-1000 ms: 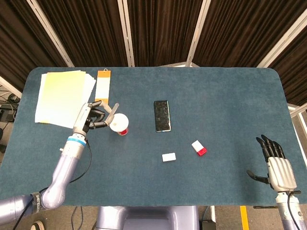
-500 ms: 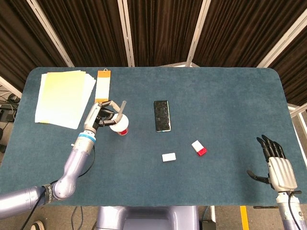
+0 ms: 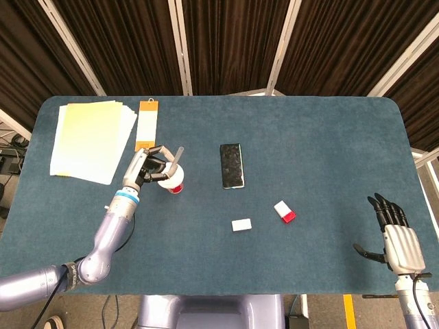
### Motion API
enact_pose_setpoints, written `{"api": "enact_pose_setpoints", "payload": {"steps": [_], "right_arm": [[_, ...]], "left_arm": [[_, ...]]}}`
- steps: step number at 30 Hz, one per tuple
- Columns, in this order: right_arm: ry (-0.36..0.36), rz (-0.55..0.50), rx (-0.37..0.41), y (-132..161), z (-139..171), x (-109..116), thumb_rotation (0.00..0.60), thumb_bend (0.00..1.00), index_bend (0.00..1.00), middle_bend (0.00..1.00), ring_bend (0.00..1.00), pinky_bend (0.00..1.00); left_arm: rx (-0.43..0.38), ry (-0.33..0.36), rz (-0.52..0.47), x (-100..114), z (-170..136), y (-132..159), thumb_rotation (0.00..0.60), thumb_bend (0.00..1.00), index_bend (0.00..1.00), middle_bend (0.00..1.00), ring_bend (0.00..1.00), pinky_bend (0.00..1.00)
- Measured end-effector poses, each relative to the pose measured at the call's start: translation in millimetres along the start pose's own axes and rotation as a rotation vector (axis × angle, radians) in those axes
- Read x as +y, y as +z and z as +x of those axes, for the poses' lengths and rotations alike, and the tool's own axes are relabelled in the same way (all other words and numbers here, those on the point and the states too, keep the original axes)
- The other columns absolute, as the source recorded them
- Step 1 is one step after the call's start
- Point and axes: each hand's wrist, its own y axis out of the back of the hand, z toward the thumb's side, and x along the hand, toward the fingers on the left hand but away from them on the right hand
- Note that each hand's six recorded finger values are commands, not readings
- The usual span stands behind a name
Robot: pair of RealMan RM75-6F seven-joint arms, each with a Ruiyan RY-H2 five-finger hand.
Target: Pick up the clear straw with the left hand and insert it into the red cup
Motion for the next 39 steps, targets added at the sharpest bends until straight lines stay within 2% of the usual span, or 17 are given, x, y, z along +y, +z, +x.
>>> {"api": "enact_pose_setpoints", "payload": {"steps": [16, 32, 39], "right_arm": [[0.004, 0.003, 0.0, 0.1, 0.4, -0.5, 0.6, 0.15, 0.03, 0.0, 0.0, 0.0], [0.007, 0.001, -0.002, 0.0, 0.6, -1.0, 0.6, 0.15, 0.03, 0.0, 0.0, 0.0], [0.014, -0.003, -0.007, -0.4, 0.6, -2.3, 0.6, 0.15, 0.03, 0.0, 0.0, 0.0]], "left_arm": [[0.0, 0.018, 0.008, 6.4, -0.5, -11.0, 0.6, 0.41, 0.59, 1.0, 0.93, 0.77], [-0.006, 0.005, 0.016, 8.1, 1.8, -21.2, 0.6, 0.41, 0.59, 1.0, 0.93, 0.77], [-0.035, 0.004, 0.005, 10.4, 2.1, -18.1, 0.6, 0.4, 0.6, 1.0, 0.93, 0.77]]}}
